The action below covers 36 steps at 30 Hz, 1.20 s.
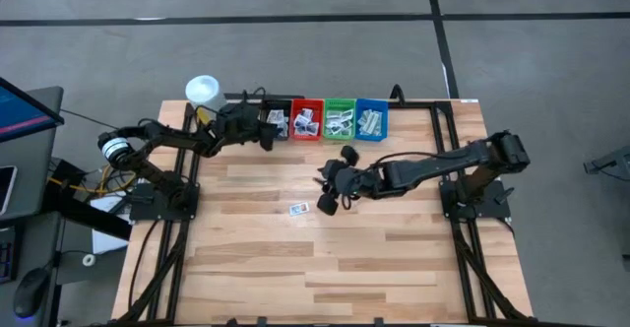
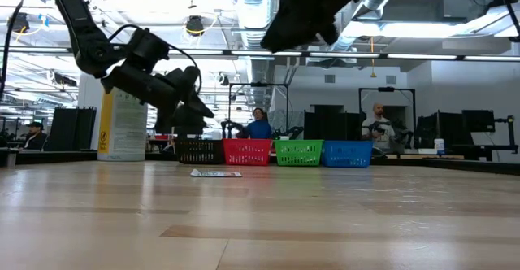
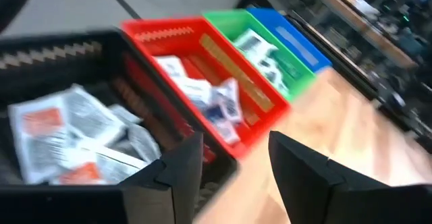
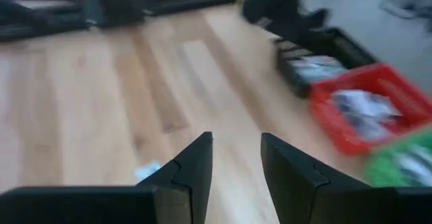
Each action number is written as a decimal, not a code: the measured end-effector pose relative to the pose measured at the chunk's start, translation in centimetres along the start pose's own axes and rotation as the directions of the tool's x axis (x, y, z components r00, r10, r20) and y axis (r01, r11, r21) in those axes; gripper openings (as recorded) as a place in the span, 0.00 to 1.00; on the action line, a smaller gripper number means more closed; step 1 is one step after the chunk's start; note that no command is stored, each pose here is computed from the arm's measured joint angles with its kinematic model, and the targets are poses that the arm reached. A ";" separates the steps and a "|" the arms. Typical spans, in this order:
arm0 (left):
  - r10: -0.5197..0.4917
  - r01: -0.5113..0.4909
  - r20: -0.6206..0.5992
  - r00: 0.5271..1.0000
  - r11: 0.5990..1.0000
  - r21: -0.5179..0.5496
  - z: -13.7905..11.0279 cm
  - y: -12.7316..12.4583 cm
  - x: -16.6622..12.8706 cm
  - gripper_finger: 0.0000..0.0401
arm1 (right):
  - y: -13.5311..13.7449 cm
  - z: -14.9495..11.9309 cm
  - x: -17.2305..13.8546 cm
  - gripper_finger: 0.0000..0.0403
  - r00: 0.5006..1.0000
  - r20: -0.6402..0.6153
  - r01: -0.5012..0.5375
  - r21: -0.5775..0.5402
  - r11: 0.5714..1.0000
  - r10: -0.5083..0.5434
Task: Pick & Place First Aid Supplies
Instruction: Put the ointment pack into the black bin
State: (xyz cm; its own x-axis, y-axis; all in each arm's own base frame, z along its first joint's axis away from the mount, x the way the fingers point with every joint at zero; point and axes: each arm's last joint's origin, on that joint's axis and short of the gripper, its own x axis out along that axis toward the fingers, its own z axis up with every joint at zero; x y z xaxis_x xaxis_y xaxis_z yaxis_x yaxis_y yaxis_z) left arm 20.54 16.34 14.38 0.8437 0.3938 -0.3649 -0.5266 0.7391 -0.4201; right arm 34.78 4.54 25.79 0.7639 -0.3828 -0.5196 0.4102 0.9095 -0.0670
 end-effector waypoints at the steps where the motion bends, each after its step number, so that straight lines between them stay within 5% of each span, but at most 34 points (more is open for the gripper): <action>1: -0.017 0.017 -0.013 1.000 1.000 0.005 -0.2 -0.3 0.1 0.43 | 0.4 -0.3 0.7 0.30 1.000 -0.002 -0.020 -0.002 1.000 0.020; 14: -0.193 0.239 -0.169 0.966 0.917 0.318 -4.2 -4.3 -1.2 0.43 | 3.3 -5.8 7.9 0.30 0.965 -0.170 -0.207 -0.024 0.978 0.200; 23: -0.294 0.358 -0.221 0.930 0.863 0.358 -6.6 -6.6 -3.5 0.42 | 2.5 -6.8 10.5 0.30 0.941 -0.186 -0.284 0.014 0.959 0.281; 36: -0.313 0.400 -0.270 0.911 0.828 0.393 -8.6 -8.8 -4.3 0.42 | 4.0 -12.0 13.5 0.30 0.905 -0.322 -0.302 -0.026 0.953 0.278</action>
State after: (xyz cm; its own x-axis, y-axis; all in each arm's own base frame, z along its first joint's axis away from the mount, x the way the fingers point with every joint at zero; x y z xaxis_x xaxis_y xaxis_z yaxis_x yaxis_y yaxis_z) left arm 20.63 3.47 12.48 0.9050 -0.0198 -0.4250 -0.0571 0.9843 -0.1673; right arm 40.75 4.98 8.27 0.6452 -0.0412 -0.7629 0.1472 0.9865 0.0712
